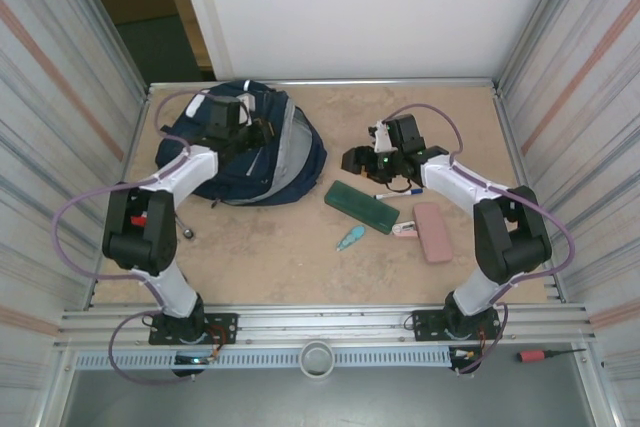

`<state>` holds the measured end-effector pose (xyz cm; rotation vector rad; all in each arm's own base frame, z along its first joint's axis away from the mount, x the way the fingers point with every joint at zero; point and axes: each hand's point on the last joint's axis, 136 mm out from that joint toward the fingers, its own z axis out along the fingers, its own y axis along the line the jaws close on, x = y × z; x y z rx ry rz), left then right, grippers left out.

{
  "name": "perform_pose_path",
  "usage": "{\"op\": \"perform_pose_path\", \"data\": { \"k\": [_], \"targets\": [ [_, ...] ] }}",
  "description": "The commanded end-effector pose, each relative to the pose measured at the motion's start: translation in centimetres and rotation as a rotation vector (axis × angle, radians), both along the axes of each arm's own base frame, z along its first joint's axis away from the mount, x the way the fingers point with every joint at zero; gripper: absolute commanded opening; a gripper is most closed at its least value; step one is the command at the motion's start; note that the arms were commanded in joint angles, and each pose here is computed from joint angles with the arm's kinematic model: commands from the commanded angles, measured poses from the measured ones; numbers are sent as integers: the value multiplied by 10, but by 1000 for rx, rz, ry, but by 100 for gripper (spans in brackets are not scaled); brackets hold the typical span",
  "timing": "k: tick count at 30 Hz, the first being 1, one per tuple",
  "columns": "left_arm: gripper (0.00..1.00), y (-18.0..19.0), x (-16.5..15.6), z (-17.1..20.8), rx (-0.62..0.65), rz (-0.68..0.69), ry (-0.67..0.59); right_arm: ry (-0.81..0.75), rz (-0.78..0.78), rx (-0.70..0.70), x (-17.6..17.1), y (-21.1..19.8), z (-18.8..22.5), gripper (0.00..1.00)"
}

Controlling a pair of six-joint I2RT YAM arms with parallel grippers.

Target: Pack the student bag

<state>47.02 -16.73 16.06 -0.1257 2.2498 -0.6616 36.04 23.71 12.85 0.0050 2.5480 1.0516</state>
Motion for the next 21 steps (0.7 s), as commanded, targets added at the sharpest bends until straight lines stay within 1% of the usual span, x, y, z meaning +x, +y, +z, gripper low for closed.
{"op": "perform_pose_path", "data": {
  "k": [1,4,8,9,10,12,14,17,18,21],
  "targets": [
    [0,-17,32,33,-100,89,-112,-38,6,-38,-9,-8,7,66],
    [0,-44,45,37,-148,86,-123,-46,-5,-57,-10,-12,6,66],
    [0,-89,53,46,-177,27,-136,-52,-12,-62,-9,-14,6,66],
    [5,-98,52,48,-180,-2,-137,-49,-10,-60,-9,-13,5,66],
    [15,-107,51,53,-190,-39,-148,-51,-10,-55,-8,-12,6,66],
    [28,-113,48,59,-175,-99,-164,-55,-7,-51,-7,-8,4,66],
    [41,-106,40,65,-118,-144,-177,-66,12,-62,-7,3,3,66],
    [53,-76,20,65,-16,-164,-193,-84,66,-69,-6,32,1,66],
    [56,-63,12,62,19,-153,-194,-87,87,-63,-5,43,1,66],
    [62,-8,-16,36,109,-61,-138,-94,143,-67,-1,76,-6,66]
  ]
}}
